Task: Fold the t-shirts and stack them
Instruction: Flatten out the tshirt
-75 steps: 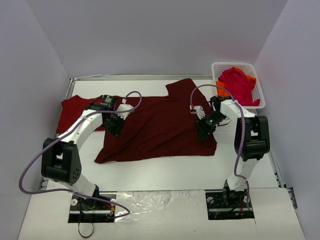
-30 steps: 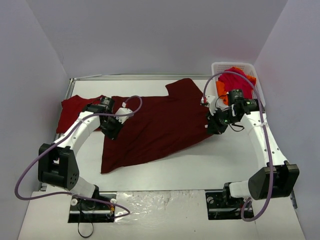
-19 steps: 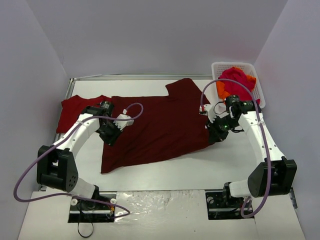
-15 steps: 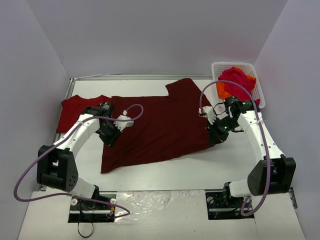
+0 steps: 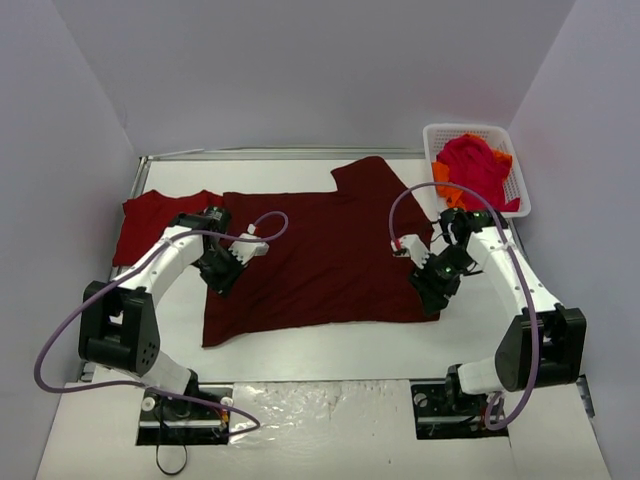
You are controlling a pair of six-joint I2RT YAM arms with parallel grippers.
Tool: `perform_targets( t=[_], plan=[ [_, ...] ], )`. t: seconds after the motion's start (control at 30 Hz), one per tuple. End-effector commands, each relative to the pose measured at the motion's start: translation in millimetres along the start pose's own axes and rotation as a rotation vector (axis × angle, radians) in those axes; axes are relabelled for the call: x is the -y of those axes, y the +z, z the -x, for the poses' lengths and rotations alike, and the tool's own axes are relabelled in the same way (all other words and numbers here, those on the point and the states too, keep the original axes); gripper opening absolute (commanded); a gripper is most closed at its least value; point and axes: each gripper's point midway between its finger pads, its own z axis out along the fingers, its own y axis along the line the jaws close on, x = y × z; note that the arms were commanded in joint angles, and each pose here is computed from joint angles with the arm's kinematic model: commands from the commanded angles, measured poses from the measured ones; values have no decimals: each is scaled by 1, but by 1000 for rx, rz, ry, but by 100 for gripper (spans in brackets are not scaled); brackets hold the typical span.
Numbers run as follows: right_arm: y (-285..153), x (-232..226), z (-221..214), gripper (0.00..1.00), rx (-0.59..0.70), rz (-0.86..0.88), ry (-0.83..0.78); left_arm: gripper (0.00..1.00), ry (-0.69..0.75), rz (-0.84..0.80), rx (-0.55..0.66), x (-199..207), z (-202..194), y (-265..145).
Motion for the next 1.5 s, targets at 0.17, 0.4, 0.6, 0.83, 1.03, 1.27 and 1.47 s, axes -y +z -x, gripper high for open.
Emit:
perform_targets(
  t=[0.17, 0.4, 0.6, 0.83, 1.03, 1.27, 1.47],
  plan=[
    [-26, 80, 71, 0, 204, -225, 105, 2, -129, 94, 158, -25, 51, -9],
    [0, 152, 111, 0, 215, -264, 250, 2, -250, 66, 296, -61, 121, -12],
    [40, 186, 108, 0, 135, -236, 306, 2, -323, 21, 248, -83, 144, 23],
    [57, 201, 109, 0, 110, -222, 318, 2, -367, 49, 129, -98, 128, 59],
    [72, 211, 108, 0, 84, -206, 333, 2, -400, 117, 36, -115, 111, 76],
    [83, 228, 113, 0, 74, -213, 350, 2, -428, 136, -3, -136, 115, 83],
    [94, 253, 119, 0, 68, -239, 383, 2, -444, 153, 32, -162, 138, 80]
  ],
)
